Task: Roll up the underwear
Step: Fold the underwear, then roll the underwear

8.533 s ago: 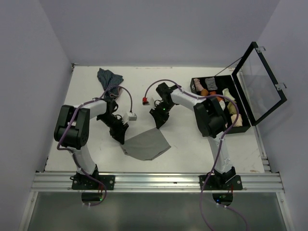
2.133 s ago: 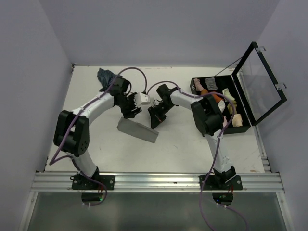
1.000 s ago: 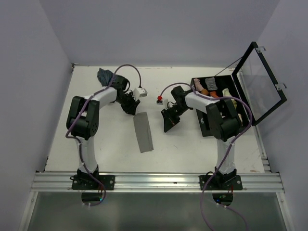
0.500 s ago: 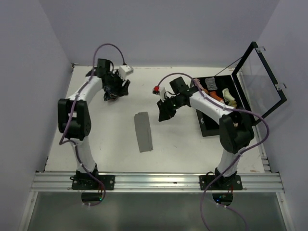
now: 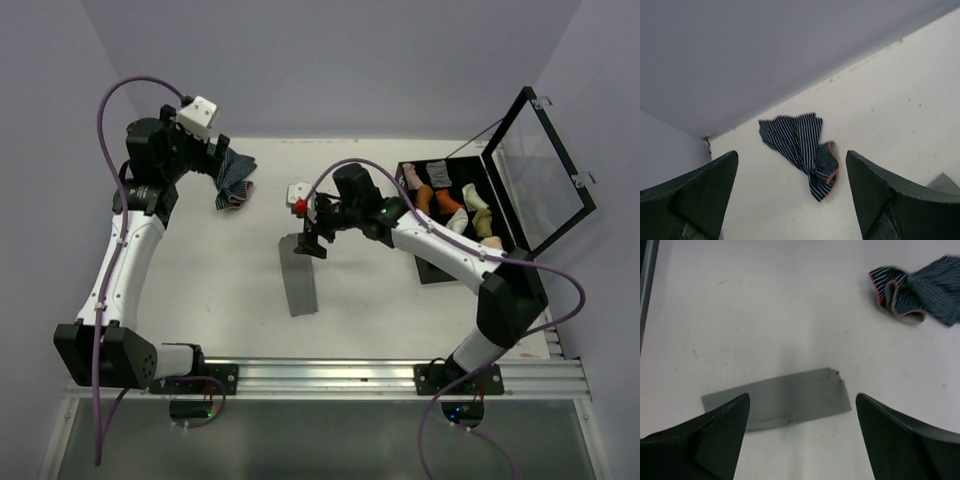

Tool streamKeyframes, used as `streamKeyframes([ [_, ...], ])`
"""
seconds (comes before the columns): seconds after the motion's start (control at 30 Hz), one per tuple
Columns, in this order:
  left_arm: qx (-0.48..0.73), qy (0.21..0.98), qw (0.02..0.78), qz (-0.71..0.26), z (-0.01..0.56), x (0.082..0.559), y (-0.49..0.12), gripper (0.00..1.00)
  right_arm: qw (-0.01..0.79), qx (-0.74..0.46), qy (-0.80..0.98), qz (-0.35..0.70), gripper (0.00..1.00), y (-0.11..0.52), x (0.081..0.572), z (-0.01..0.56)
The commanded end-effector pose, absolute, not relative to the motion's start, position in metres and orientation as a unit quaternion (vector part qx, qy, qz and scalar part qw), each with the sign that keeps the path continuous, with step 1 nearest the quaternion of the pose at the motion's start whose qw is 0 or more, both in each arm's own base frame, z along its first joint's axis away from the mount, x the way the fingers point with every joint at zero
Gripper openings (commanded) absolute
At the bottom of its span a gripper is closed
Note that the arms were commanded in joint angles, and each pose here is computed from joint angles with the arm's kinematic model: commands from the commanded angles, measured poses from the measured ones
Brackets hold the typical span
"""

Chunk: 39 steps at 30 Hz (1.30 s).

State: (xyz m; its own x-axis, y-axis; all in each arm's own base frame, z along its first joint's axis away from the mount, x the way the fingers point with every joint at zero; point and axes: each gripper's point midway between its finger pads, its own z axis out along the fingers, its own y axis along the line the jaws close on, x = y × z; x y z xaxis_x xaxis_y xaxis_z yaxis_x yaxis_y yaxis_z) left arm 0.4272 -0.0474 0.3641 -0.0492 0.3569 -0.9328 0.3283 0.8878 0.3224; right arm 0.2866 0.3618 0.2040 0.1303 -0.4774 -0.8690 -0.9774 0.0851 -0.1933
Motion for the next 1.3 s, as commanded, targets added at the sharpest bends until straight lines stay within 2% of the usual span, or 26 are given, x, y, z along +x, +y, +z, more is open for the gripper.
streamKeyframes([
  [0.0,0.215,0.800,0.559,-0.021,0.292,0.405,-0.038,0.91,0.406,-0.629,0.547,0.376,0.87,0.407,0.265,0.225],
  [0.03,0.231,0.799,0.554,-0.034,0.290,0.395,-0.043,0.85,0.324,-0.631,0.583,0.396,0.75,0.415,0.245,0.188],
  [0.1,0.267,0.807,0.525,-0.036,0.267,0.372,-0.044,0.78,0.280,-0.625,0.588,0.431,0.65,0.427,0.228,0.182],
  [0.13,0.276,0.810,0.516,-0.032,0.259,0.365,-0.043,0.71,0.258,-0.616,0.598,0.444,0.54,0.431,0.221,0.169],
  [0.23,0.346,0.807,0.477,-0.035,0.221,0.327,-0.047,0.63,0.207,-0.573,0.628,0.484,0.35,0.428,0.205,0.144],
  [0.27,0.367,0.802,0.469,-0.041,0.212,0.316,-0.050,0.59,0.192,-0.562,0.637,0.491,0.33,0.425,0.199,0.139],
  [0.37,0.433,0.777,0.454,-0.056,0.183,0.277,-0.060,0.54,0.146,-0.538,0.661,0.503,0.29,0.410,0.181,0.118],
  [0.43,0.466,0.755,0.457,-0.061,0.169,0.259,-0.066,0.54,0.138,-0.521,0.671,0.509,0.27,0.400,0.172,0.107],
  [0.6,0.528,0.723,0.439,-0.083,0.138,0.231,-0.093,0.54,0.117,-0.423,0.727,0.528,0.27,0.385,0.185,0.079],
  [0.87,0.583,0.674,0.433,-0.140,0.115,0.218,-0.142,0.54,0.080,-0.247,0.778,0.573,0.27,0.366,0.225,0.057],
  [1.0,0.613,0.649,0.426,-0.147,0.109,0.222,-0.164,0.53,0.073,-0.221,0.789,0.569,0.25,0.360,0.229,0.044],
  [1.13,0.623,0.642,0.420,-0.155,0.106,0.223,-0.174,0.52,0.093,-0.238,0.776,0.576,0.23,0.360,0.228,0.061],
  [1.27,0.644,0.617,0.418,-0.170,0.103,0.212,-0.190,0.52,0.074,-0.240,0.792,0.556,0.22,0.354,0.223,0.054],
])
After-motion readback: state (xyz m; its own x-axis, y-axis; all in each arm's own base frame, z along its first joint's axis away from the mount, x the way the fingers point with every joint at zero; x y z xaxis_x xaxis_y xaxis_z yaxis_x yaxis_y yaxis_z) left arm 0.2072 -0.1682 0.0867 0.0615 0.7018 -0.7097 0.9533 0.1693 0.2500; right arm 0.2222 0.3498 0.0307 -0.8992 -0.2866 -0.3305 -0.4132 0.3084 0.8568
